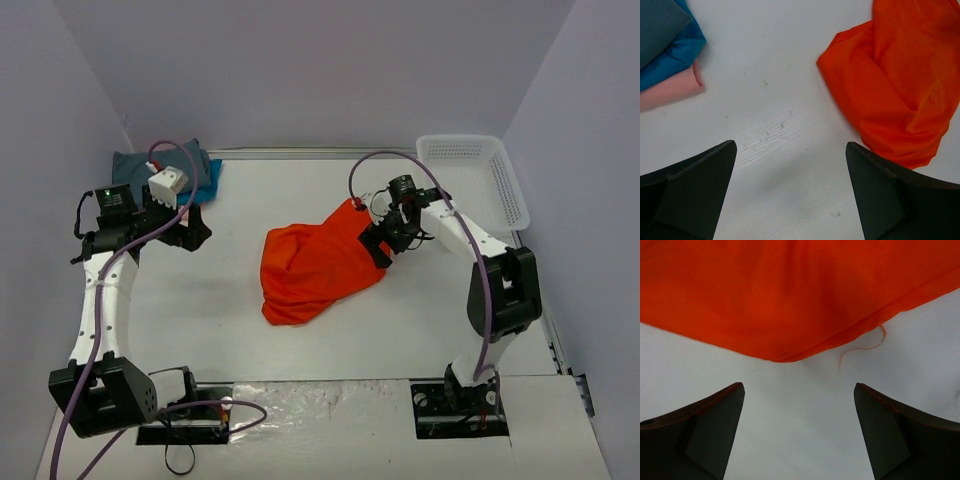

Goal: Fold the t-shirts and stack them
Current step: Move the tshirt to the center of the board, then flatten out the tshirt

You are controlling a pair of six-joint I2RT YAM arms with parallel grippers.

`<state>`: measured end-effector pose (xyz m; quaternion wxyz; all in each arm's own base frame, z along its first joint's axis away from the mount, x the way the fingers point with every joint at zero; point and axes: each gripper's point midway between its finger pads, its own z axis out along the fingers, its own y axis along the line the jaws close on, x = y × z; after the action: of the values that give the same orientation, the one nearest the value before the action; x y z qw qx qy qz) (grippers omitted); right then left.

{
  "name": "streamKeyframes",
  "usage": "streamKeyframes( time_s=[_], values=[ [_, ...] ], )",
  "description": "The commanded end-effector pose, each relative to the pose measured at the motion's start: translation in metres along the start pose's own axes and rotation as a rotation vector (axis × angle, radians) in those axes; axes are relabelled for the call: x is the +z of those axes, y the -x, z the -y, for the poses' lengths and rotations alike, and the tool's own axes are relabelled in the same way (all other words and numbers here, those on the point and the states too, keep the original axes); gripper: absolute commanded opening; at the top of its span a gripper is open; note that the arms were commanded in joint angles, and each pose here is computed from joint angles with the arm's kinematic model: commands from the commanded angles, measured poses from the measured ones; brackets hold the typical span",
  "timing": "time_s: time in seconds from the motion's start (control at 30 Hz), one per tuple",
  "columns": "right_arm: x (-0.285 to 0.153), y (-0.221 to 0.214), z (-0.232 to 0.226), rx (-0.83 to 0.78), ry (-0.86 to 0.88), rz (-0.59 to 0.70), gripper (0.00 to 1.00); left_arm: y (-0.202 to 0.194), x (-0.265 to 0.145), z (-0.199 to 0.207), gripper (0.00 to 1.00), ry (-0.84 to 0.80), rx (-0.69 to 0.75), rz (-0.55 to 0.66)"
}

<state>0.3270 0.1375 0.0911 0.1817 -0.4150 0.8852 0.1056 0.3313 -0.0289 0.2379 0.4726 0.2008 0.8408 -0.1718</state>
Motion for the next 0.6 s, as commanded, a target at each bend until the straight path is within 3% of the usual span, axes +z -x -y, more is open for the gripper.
streamKeyframes(
  time_s=[0.0,0.27,0.57],
  values=[
    [0.016,0.016,0.054,0.087,-0.104,0.021,0.86,0.013,-0.006,-0.004,0.91,0.031,0.055,0.018],
    [0.046,0.074,0.130,0.216,-0.178,0.063,0.79,0.006,-0.001,-0.009,0.92,0.051,0.082,-0.011],
    [0.089,0.070,0.141,0.300,-0.154,-0.003,0.73,0.000,0.007,-0.012,0.93,0.046,0.083,-0.042]
  ],
)
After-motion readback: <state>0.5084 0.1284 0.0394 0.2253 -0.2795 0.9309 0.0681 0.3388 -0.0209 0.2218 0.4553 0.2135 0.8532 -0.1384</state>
